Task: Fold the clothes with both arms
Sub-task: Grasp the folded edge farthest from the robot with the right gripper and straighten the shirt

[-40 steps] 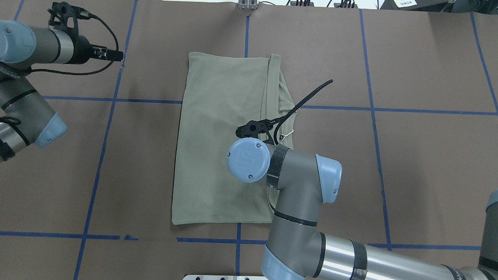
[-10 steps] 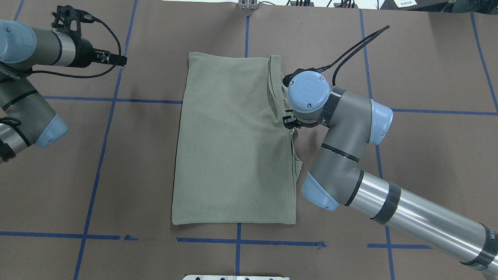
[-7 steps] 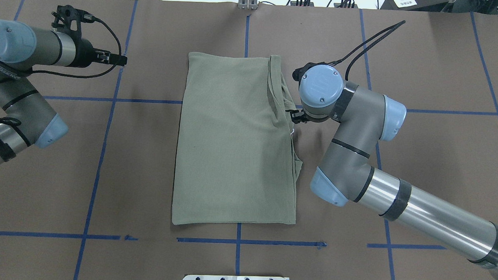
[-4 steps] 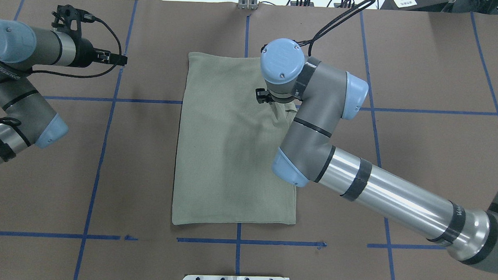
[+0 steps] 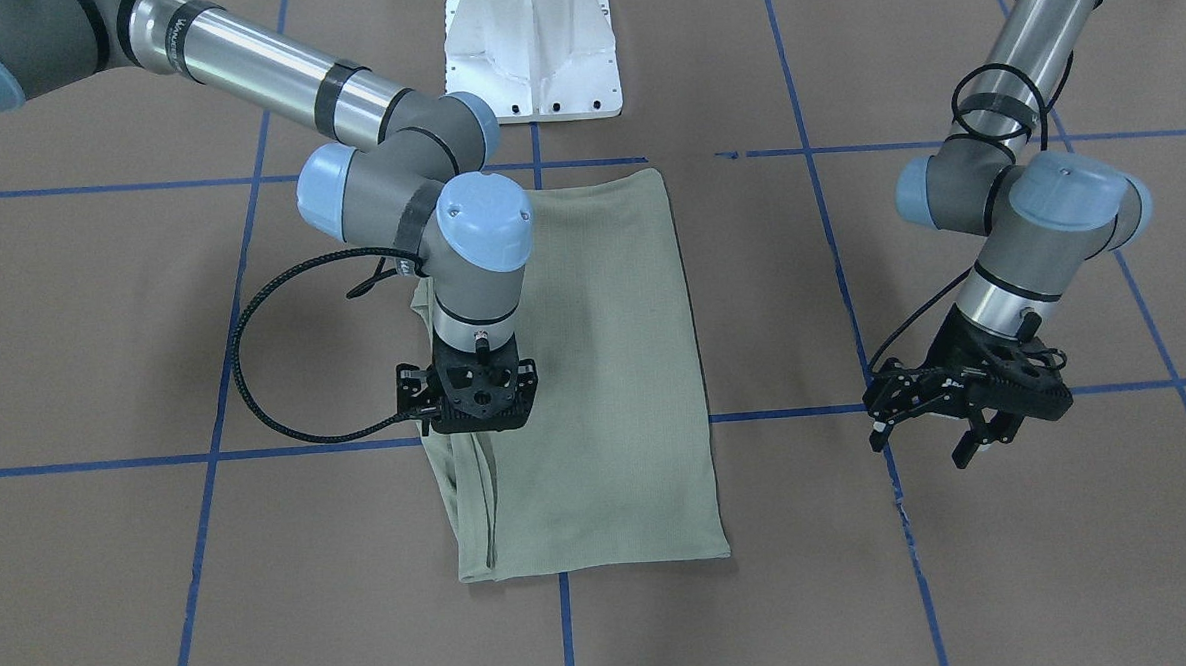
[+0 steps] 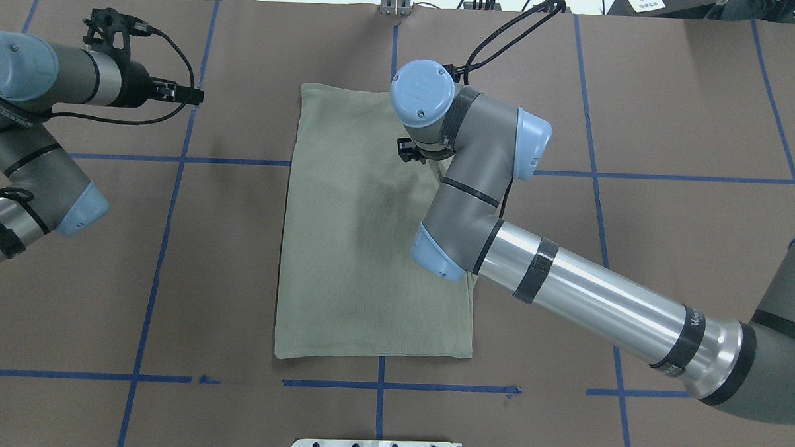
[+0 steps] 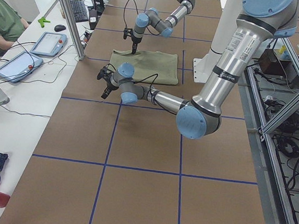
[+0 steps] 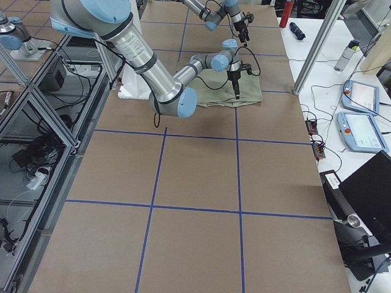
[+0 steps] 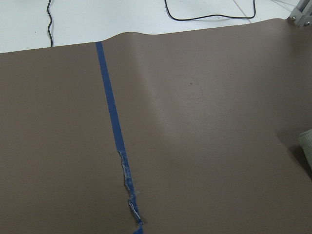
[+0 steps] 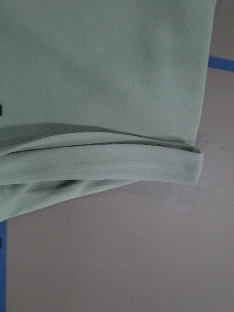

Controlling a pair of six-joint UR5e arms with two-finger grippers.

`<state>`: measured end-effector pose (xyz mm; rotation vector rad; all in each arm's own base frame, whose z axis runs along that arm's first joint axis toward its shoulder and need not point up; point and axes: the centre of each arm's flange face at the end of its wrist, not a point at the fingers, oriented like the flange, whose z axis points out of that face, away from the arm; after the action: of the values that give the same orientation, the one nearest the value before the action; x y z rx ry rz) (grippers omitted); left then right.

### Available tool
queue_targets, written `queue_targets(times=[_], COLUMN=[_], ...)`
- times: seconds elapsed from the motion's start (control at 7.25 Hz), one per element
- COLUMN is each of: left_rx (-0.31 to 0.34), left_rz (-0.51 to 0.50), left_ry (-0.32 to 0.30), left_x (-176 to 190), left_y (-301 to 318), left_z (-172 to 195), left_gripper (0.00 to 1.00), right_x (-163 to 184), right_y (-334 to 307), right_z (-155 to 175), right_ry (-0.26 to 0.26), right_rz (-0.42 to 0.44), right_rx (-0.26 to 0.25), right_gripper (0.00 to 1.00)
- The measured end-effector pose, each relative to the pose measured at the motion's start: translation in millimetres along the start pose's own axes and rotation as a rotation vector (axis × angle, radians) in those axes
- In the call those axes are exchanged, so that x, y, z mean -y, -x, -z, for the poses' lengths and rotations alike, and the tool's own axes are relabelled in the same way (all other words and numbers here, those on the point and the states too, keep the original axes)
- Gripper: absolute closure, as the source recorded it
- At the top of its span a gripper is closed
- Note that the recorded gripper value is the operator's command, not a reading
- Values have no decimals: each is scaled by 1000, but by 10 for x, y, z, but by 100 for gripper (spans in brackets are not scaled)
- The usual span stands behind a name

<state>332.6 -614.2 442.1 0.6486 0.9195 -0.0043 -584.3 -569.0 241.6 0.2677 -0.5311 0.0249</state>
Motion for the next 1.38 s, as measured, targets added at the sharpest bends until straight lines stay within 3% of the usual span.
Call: queue_targets(times=[0.83,1.38], left_rx=[-1,-3], left_rz=[-1,-1], left_ry=[0,-1], left_x=[-1,3], left_y=[-7,-15], left_z=[1,7], left_gripper=[0,0], right_x=[-55,250], right_y=[-194,-857], right_z=[-322,-504], right_ry=[30,32], right_rz=[31,57], right_rx=[-59,-109], right_gripper=[15,13])
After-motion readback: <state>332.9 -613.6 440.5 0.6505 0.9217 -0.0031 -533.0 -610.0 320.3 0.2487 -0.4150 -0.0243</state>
